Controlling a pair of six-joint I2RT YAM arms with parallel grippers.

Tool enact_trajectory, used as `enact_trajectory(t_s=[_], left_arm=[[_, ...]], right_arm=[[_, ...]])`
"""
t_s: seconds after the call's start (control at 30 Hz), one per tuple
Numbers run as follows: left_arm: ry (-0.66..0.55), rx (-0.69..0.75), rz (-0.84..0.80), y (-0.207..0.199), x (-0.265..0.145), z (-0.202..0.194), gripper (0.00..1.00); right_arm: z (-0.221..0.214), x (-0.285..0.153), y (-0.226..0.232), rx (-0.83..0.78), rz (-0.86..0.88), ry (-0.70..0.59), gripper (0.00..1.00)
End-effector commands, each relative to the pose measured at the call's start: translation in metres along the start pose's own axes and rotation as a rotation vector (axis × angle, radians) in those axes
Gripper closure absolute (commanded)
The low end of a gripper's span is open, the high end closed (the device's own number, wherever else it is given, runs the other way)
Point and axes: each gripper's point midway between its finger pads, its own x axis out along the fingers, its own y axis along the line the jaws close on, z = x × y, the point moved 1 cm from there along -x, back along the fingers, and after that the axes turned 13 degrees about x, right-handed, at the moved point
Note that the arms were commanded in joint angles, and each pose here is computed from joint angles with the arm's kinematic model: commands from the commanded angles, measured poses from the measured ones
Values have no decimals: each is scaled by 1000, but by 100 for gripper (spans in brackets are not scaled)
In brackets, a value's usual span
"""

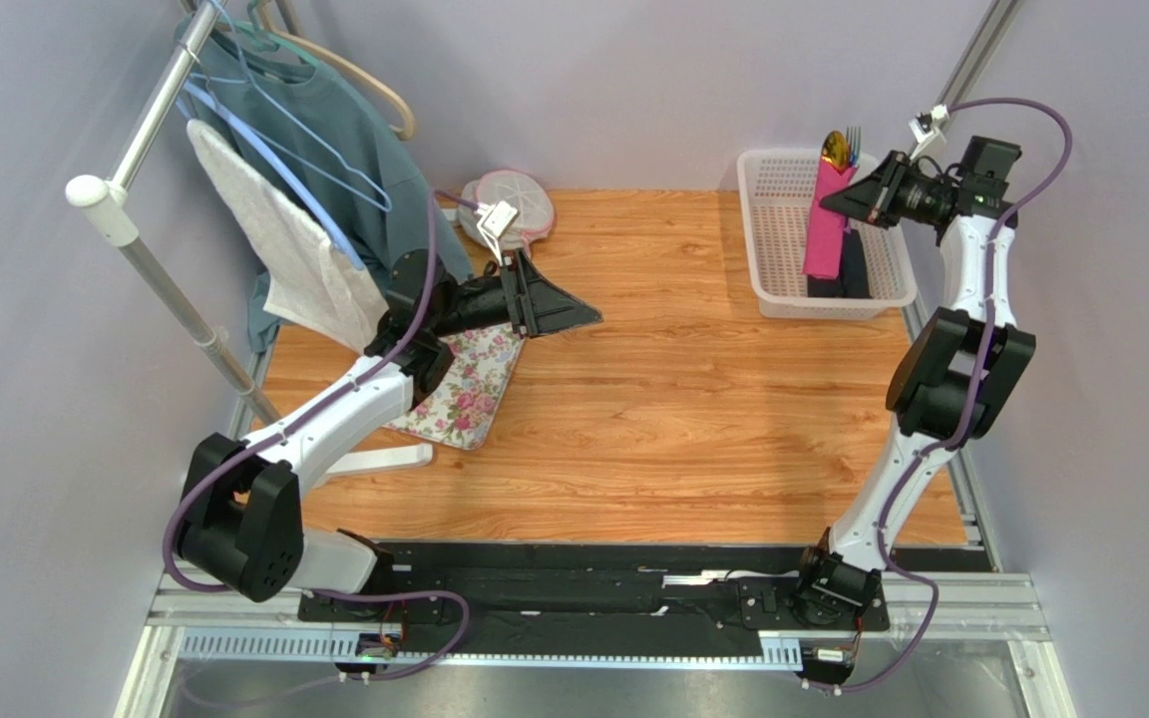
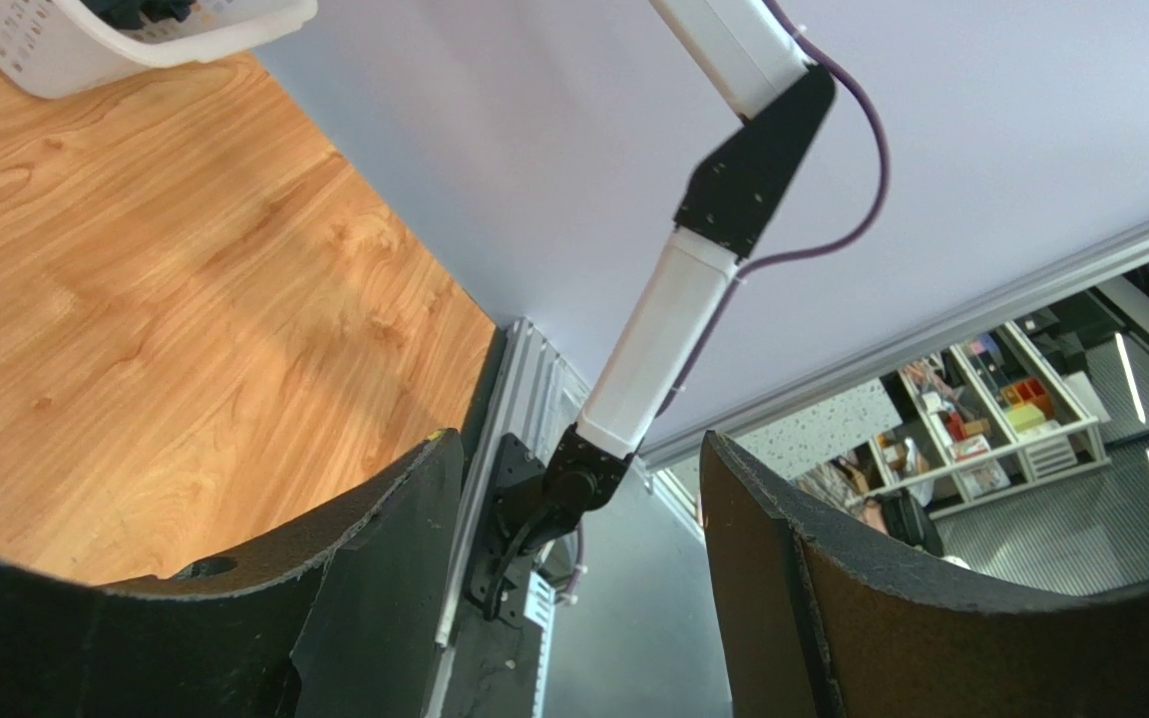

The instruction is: Place the utensils on the paper napkin and roll it up

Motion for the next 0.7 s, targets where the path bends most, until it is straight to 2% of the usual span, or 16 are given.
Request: enact_trajectory(t_s=[0.0,0.27,0.67], left_arm=[[-15,27,-27,-5,-1,3,32],[-28,-15,12,8,-9,-1,32],[-30,-40,40,16,-14,-6,32]], right_arm=[[39,15,-1,-161,31,-63,100],[52,47,-48,-164,6,-88,100],[2,94,-107,-134,-36,10,100]])
